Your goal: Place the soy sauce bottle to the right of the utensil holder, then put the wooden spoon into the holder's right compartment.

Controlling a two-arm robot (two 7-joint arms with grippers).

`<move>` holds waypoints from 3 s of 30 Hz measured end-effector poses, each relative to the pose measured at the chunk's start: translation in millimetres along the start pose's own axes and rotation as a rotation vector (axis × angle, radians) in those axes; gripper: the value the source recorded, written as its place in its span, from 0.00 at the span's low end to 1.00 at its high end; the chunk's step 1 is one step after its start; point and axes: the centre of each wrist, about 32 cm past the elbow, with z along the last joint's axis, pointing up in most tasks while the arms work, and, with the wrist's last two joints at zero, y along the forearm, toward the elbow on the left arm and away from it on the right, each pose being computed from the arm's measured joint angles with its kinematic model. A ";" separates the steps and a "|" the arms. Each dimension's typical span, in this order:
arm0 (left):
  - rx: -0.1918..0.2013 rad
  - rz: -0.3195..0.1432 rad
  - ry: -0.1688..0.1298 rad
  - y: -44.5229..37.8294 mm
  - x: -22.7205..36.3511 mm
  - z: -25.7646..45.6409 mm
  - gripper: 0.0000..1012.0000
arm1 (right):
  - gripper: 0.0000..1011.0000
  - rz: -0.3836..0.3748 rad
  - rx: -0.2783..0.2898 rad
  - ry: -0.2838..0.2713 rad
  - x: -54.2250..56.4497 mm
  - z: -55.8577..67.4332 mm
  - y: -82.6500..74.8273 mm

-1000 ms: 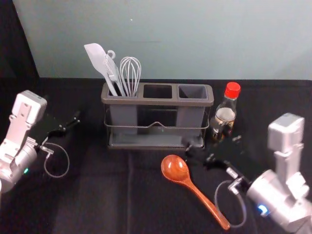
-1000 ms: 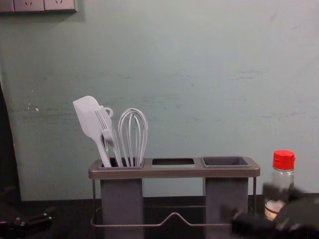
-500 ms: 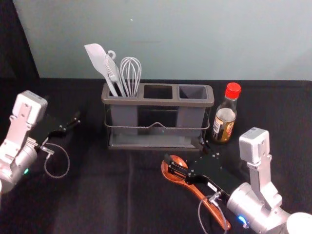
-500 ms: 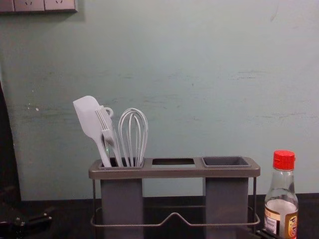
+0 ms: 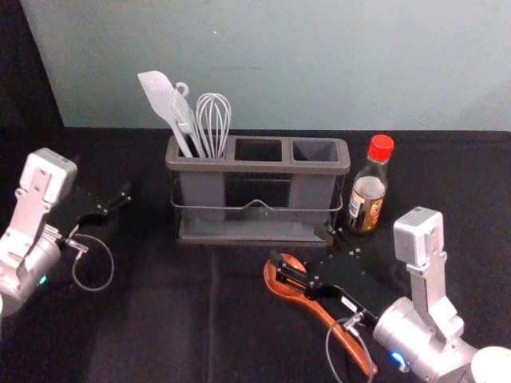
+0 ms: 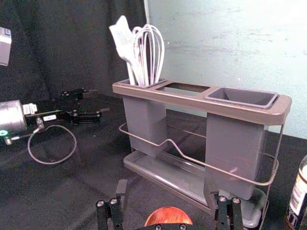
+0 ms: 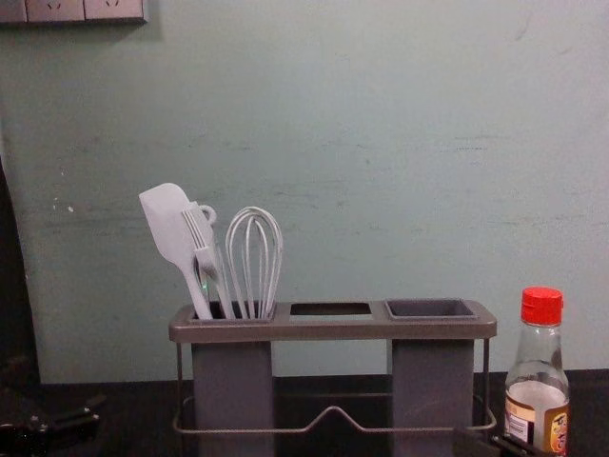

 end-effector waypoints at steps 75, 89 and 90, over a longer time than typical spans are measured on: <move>0.000 0.000 0.000 0.0 0.0 0.0 0.99 | 0.99 -0.033 -0.785 -0.018 -7.7 102.4 97.6; 0.000 0.000 0.000 0.0 0.0 0.0 0.99 | 0.95 -0.033 -0.785 -0.014 -6.6 97.8 96.3; 0.000 0.000 0.000 0.0 0.0 0.0 0.99 | 0.92 -0.033 -0.785 -0.013 -6.6 97.8 96.1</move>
